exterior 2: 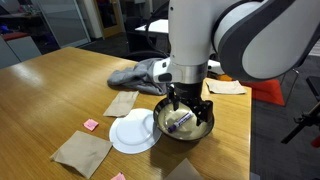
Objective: Pick up the marker from the bowl and put it on the table
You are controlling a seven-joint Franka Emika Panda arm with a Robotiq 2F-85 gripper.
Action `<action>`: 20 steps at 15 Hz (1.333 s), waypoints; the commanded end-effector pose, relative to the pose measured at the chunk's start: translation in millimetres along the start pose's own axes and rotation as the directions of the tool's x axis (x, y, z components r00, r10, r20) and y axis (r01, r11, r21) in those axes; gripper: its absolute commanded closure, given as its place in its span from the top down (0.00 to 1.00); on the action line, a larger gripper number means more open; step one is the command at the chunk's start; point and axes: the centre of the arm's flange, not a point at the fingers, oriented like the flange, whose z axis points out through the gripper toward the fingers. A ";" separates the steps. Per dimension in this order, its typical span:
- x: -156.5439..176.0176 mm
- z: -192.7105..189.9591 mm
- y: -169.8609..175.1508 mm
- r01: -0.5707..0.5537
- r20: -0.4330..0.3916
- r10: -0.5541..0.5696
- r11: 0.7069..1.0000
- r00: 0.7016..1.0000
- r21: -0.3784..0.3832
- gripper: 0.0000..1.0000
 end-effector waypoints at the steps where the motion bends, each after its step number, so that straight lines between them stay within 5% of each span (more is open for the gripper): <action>1: 6.3 8.6 6.7 -0.001 -0.018 0.001 1.000 1.000 -0.013 0.87; 10: 9.5 23.8 20.8 -0.015 -0.019 0.014 1.000 1.000 -0.010 0.67; 12: 10.8 25.7 24.5 -0.018 -0.020 0.018 1.000 1.000 -0.012 0.39; 16: 15.6 7.1 21.9 -0.019 -0.043 0.018 1.000 0.999 -0.024 0.08; 18: 19.3 -9.7 17.4 -0.017 -0.051 0.015 0.999 0.999 -0.030 0.01; 20: 22.1 -29.9 13.1 -0.024 -0.059 0.021 0.998 0.998 -0.050 0.05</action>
